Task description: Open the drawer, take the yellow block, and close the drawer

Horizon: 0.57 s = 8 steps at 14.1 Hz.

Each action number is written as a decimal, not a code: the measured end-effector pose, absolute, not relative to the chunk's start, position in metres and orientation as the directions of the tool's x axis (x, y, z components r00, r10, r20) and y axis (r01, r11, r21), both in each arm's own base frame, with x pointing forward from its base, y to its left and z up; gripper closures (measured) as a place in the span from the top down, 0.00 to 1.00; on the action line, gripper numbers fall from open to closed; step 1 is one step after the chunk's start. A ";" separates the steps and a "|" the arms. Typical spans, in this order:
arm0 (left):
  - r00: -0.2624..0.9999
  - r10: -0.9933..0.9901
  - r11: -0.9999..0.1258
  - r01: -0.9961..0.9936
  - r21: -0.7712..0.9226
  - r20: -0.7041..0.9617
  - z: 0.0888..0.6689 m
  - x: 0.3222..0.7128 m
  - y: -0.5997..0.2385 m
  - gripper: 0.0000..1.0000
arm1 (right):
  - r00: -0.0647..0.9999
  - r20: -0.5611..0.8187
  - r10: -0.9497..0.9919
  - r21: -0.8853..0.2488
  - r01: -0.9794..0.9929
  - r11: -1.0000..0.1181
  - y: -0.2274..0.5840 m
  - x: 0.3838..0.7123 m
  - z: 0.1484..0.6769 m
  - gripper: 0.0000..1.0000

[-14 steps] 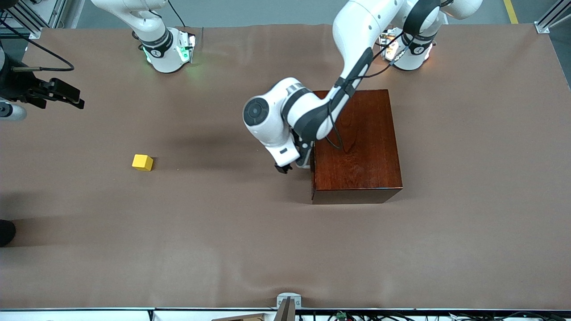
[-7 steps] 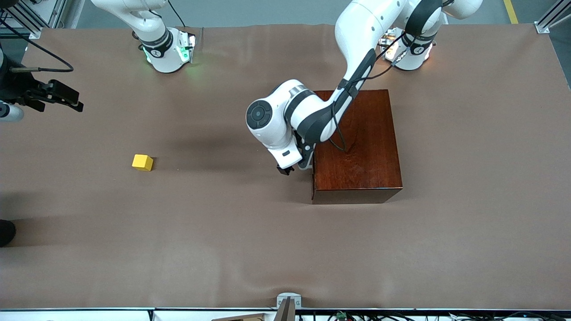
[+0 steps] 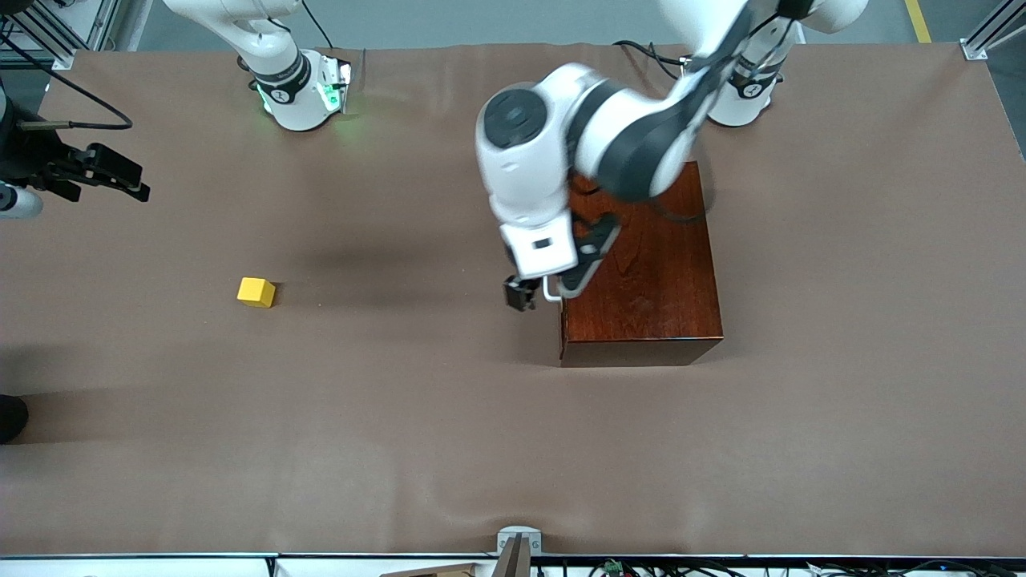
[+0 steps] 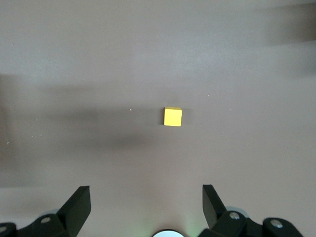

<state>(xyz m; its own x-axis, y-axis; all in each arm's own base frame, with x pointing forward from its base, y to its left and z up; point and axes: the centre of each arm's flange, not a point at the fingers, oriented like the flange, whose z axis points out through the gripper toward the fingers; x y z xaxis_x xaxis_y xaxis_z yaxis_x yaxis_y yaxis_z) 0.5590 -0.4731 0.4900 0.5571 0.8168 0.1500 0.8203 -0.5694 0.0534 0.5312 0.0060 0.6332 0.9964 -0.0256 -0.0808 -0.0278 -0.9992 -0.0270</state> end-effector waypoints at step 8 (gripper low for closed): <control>0.854 0.511 -0.856 0.516 -0.032 0.092 0.609 0.602 -0.281 1.00 | 0.996 -0.081 -0.024 -0.027 -0.027 -0.999 0.007 0.531 0.633 1.00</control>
